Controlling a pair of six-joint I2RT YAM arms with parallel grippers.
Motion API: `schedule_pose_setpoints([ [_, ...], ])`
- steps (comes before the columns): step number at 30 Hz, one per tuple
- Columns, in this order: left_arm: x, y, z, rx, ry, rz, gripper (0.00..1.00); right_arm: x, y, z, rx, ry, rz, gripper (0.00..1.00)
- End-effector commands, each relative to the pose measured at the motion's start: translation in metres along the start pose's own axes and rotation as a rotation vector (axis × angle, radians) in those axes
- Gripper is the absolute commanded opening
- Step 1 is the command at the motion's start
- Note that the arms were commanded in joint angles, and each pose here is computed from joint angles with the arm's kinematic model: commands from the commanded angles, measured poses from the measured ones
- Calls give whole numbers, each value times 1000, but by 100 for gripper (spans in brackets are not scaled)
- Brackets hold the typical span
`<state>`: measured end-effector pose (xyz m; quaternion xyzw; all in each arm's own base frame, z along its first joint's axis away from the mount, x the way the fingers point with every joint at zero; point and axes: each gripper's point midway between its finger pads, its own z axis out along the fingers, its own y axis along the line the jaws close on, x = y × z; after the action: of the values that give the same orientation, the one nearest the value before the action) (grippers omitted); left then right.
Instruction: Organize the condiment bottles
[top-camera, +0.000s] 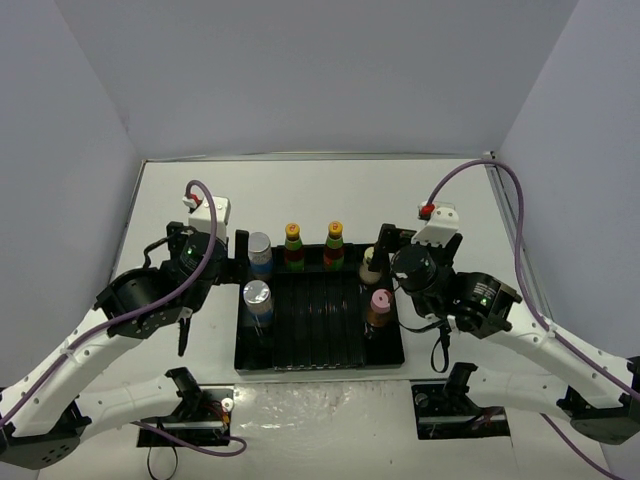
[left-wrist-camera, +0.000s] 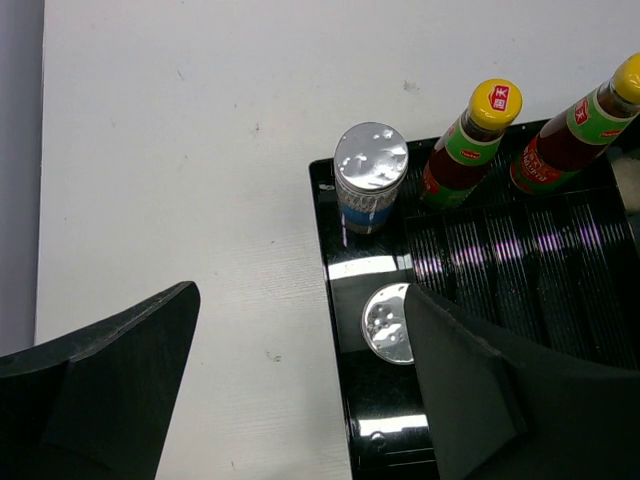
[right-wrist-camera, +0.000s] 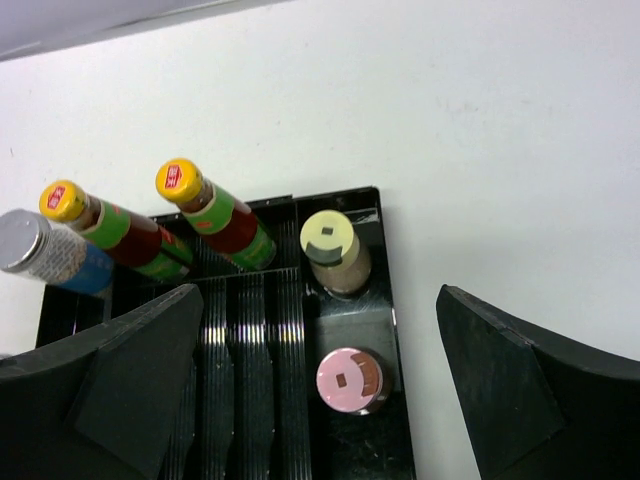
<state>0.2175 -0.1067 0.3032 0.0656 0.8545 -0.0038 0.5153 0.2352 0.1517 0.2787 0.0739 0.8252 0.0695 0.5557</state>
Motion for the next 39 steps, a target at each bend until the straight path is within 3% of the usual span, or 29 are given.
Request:
schedule_pose_setpoints([
  [1,-34,10,-11,-5,-118,-42,80,-33,-5,-1,19,-65,-1,100],
  [28,-38,14,-12,-9,-136,-40,81,-81,-6,-20,-39,-147,13,100],
  [39,-39,15,-14,-6,-138,-41,81,-76,-3,-17,-45,-135,10,100],
])
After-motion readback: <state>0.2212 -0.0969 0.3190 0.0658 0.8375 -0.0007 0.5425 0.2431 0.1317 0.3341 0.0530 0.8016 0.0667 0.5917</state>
